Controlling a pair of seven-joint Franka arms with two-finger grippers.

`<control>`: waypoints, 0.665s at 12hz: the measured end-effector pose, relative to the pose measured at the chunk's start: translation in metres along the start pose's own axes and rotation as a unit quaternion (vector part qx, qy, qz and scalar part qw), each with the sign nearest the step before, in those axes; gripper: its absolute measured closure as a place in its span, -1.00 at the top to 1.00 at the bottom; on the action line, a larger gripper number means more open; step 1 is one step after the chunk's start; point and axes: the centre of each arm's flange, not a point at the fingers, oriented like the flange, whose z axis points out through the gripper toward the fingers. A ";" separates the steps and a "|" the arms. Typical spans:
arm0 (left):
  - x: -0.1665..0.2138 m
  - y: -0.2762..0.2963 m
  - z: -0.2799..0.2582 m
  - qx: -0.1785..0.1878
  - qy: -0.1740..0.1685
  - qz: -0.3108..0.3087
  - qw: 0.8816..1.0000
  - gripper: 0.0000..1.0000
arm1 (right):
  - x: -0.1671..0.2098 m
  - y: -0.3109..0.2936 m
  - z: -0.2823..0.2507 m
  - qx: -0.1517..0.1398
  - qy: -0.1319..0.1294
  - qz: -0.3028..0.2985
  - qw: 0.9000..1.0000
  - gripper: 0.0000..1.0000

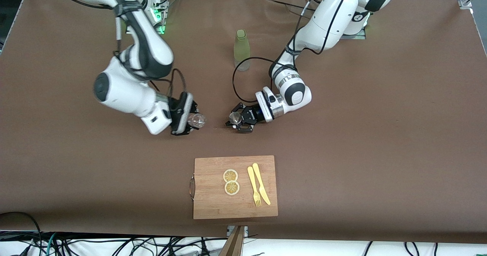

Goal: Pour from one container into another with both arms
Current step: 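Draw the right gripper back with the cup while the left gripper withdraws the jigger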

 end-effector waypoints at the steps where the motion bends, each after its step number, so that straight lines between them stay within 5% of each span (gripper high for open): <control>1: 0.004 -0.010 -0.005 0.005 0.002 0.003 1.000 -0.81 | -0.016 0.012 -0.011 0.010 0.030 0.017 0.999 -0.01; 5: 0.022 -0.057 -0.036 0.005 -0.008 0.028 1.000 -0.81 | -0.097 0.050 -0.041 0.025 0.133 0.046 0.990 -0.01; 8: 0.032 -0.099 -0.080 -0.016 -0.018 0.038 0.999 -0.81 | -0.148 0.068 -0.060 0.007 0.149 0.033 0.988 -0.01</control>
